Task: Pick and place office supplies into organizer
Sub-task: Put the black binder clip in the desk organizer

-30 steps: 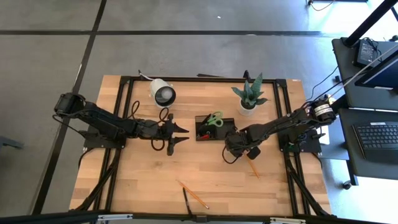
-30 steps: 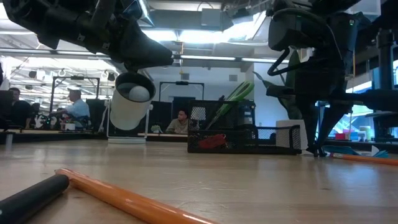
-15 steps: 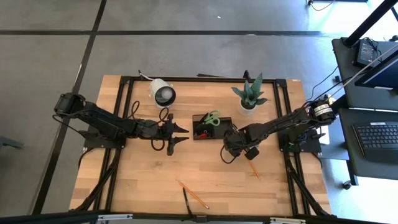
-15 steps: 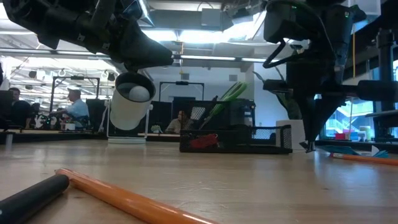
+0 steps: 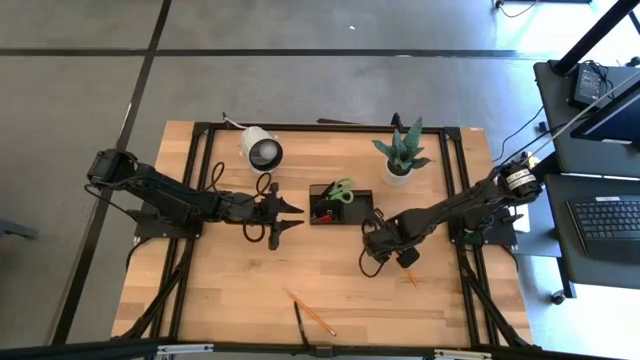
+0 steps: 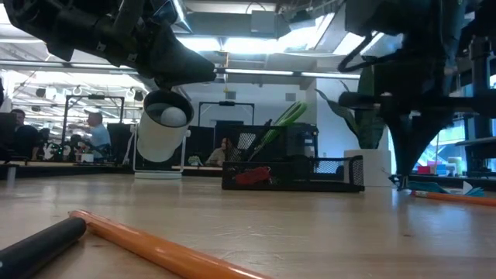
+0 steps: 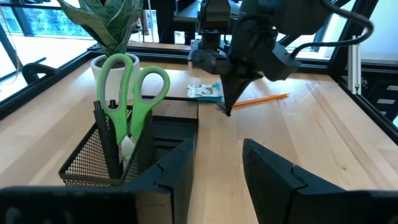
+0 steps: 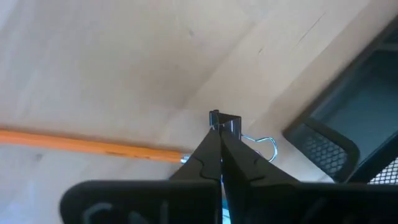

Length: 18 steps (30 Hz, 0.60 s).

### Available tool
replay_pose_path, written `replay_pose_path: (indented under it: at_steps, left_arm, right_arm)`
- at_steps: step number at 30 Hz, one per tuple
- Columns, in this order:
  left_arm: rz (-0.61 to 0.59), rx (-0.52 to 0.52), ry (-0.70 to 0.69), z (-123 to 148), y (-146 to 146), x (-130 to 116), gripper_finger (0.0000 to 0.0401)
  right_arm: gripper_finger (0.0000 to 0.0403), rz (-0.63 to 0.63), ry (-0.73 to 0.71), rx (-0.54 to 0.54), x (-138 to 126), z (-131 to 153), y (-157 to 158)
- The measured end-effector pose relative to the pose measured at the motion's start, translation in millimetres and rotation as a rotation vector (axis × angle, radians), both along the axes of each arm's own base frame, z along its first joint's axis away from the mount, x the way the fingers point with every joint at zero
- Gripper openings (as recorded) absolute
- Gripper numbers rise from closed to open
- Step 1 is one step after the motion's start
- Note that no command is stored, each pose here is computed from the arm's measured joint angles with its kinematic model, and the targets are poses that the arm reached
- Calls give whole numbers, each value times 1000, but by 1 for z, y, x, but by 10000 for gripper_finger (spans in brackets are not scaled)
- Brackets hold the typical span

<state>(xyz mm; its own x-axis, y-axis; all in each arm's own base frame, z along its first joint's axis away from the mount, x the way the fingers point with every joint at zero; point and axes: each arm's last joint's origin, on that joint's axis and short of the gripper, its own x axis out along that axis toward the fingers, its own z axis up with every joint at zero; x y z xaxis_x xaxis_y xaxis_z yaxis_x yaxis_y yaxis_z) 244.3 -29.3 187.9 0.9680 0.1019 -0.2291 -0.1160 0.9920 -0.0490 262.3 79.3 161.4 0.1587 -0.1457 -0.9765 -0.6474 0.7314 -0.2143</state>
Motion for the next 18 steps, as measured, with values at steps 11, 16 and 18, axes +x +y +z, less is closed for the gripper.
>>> replay_pose_path:
  at_steps: [11, 16, 18]
  left_arm:
    - [0, 0, 0, 0, 0, 0, 130]
    - [0, 0, 0, 0, 0, 0, 130]
    - [0, 0, 0, 0, 0, 0, 130]
  right_arm:
    - [1, 13, -378, 25, 44, 46, 18]
    - [1, -89, -635, -41, 64, 54, 9]
    - [1, -124, -683, -56, 70, 50, 5]
